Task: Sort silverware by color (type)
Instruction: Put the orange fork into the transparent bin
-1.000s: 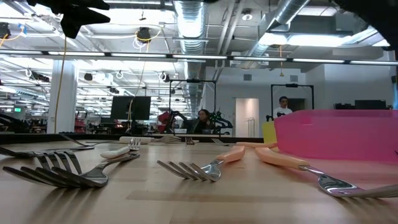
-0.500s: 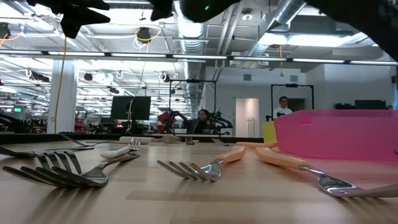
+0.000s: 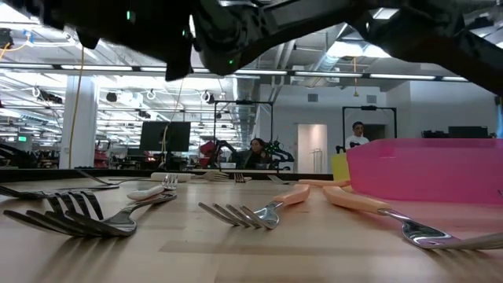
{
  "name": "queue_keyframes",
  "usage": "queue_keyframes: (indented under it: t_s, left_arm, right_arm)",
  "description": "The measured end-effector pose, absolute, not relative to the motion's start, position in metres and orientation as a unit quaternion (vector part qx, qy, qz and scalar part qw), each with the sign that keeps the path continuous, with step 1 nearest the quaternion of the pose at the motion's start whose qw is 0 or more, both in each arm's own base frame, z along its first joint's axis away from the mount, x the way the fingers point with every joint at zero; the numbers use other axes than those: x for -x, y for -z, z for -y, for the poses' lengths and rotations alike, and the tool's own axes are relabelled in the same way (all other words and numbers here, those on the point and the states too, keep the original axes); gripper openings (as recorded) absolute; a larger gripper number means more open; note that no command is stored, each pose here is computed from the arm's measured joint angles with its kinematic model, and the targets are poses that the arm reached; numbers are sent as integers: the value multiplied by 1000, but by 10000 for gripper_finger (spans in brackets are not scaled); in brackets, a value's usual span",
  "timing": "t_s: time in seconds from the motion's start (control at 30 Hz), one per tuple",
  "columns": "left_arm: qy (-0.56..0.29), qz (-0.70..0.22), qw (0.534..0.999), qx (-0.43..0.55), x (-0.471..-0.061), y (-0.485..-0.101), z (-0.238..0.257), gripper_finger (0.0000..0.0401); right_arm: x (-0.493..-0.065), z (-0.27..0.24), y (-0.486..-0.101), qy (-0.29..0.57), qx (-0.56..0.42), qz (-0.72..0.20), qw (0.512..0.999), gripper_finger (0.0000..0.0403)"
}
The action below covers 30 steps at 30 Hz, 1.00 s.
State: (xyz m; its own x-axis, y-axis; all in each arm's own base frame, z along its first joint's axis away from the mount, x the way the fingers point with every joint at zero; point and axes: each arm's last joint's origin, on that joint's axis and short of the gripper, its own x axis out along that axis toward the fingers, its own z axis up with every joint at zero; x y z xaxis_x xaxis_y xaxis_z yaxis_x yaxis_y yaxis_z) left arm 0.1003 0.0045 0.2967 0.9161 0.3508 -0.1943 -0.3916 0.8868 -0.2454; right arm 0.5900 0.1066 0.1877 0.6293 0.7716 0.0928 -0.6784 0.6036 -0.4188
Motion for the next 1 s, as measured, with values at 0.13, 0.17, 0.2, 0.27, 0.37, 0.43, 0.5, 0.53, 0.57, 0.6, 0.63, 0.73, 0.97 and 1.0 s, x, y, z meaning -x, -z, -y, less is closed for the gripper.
queue_keyframes:
  t_s: [0.13,0.17,0.2,0.27,0.37,0.43,0.5,0.53,0.57,0.6,0.63,0.73,0.97,1.0]
  left_arm:
    - [-192,-73,968,141,-100,-297,-4,151]
    - [-192,-73,968,143,-100,-296,-4,151]
    - [-192,-73,968,144,-100,-296,-4,151]
    - [-192,-73,968,144,-100,-296,-4,151]
    - [-192,-74,968,144,-100,-296,-4,151]
    - [-192,-74,968,144,-100,-296,-4,151]
    - [-192,-74,968,143,-100,-296,-4,151]
    - [-192,-74,968,143,-100,-296,-4,151]
    - [-192,-74,968,143,-100,-296,-4,151]
    - [-192,-74,968,143,-100,-296,-4,151]
    - [-192,-74,968,143,-100,-296,-4,151]
    - [-192,-74,968,143,-100,-296,-4,151]
    - [-192,-75,968,141,-100,-296,-4,151]
    - [-192,-75,968,140,-100,-296,-4,151]
  right_arm:
    - [-590,-107,-182,-410,211,122,879,64]
    - [-591,-107,-180,-412,217,117,877,64]
    - [-590,-108,-178,-413,223,111,876,64]
    - [-590,-108,-175,-416,233,104,873,64]
    - [-591,-107,-175,-415,235,103,873,64]
    - [-591,-104,-175,-412,236,103,874,64]
    - [-591,-102,-175,-411,236,101,875,64]
    - [-592,-101,-175,-410,235,101,875,64]
    - [-592,-100,-175,-410,235,100,876,64]
    - [-592,-99,-175,-409,235,100,876,64]
    - [-592,-98,-175,-408,235,99,876,64]
    - [-592,-96,-175,-407,235,98,877,64]
    - [-593,-92,-174,-408,234,93,877,64]
    - [-593,-92,-174,-411,236,94,875,64]
